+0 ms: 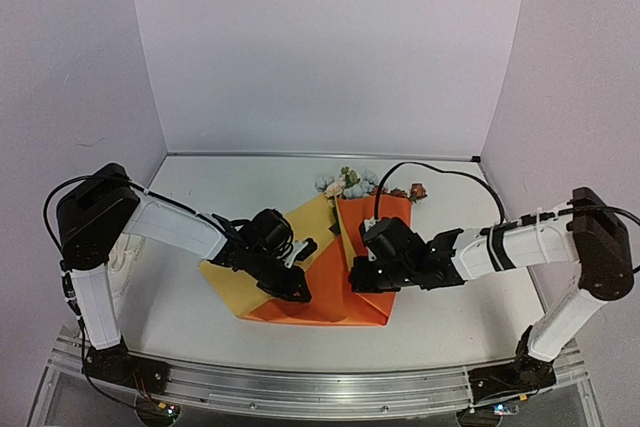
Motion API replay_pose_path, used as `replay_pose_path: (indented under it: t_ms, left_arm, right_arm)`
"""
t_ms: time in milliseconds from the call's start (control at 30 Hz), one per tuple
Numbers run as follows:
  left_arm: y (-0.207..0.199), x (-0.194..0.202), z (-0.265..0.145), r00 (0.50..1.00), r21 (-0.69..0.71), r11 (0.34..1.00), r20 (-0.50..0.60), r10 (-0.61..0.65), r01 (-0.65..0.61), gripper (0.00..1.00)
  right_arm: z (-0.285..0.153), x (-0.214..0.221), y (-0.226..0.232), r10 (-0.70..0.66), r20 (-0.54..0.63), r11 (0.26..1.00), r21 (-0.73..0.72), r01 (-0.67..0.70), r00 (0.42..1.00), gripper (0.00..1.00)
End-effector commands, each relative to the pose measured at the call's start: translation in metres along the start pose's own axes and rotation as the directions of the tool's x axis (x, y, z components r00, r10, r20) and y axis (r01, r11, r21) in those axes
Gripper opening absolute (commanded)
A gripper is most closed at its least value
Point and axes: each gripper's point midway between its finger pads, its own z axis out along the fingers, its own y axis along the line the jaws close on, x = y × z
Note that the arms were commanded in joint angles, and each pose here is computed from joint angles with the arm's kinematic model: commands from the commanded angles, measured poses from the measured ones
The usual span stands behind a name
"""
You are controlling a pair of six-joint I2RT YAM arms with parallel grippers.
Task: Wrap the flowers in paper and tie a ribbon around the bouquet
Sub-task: Fold the one-fourth-folded wrapping paper at the center of the board.
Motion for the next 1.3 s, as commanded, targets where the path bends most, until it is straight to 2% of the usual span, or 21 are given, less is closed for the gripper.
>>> replay_pose_path:
  t_ms: [0, 233, 333, 500, 600, 733, 900, 1000, 1267]
  left_arm:
    - [-0.01, -0.012, -0.012, 0.999, 0.044, 0.999, 0.044, 0.015, -0.017, 0.14]
    - [-0.014, -0.028, -0.032, 0.997, 0.088, 0.996, 0.08, -0.015, 0.008, 0.14]
    - [-0.016, -0.043, -0.051, 0.992, 0.11, 0.994, 0.122, -0.035, 0.022, 0.2]
    - [-0.018, -0.088, -0.088, 0.968, 0.166, 0.984, 0.227, -0.106, 0.069, 0.4]
    - [-0.005, -0.124, -0.103, 0.94, 0.174, 0.978, 0.296, -0.166, 0.118, 0.49]
    - [0.007, -0.162, -0.101, 0.93, 0.136, 0.984, 0.334, -0.152, 0.112, 0.57]
    - [0.013, -0.186, -0.082, 0.938, 0.117, 0.99, 0.327, -0.118, 0.084, 0.58]
    - [0.021, -0.189, -0.07, 0.949, 0.087, 0.993, 0.298, -0.102, 0.079, 0.49]
    - [0.024, -0.194, -0.057, 0.968, 0.073, 0.997, 0.249, -0.041, 0.024, 0.45]
  right_arm:
    - [0.013, -0.015, 0.025, 0.023, 0.027, 0.995, -0.099, -0.02, 0.999, 0.0]
    - [0.033, -0.012, 0.022, 0.036, 0.001, 0.995, -0.093, -0.036, 0.999, 0.0]
    - [0.037, -0.011, 0.023, 0.037, -0.01, 0.995, -0.096, -0.038, 0.999, 0.0]
    - [0.041, -0.01, 0.024, 0.027, -0.02, 0.994, -0.101, -0.029, 0.999, 0.0]
    - [0.044, -0.007, 0.024, 0.024, -0.031, 0.995, -0.1, -0.027, 0.999, 0.0]
    - [0.047, -0.006, 0.024, 0.021, -0.039, 0.995, -0.1, -0.025, 0.999, 0.0]
    - [0.049, -0.006, 0.026, 0.015, -0.043, 0.995, -0.103, -0.02, 0.999, 0.0]
    - [0.05, -0.005, 0.021, 0.02, -0.044, 0.996, -0.082, -0.024, 0.999, 0.0]
    - [0.05, 0.0, 0.01, 0.009, -0.057, 0.998, -0.063, -0.013, 0.998, 0.0]
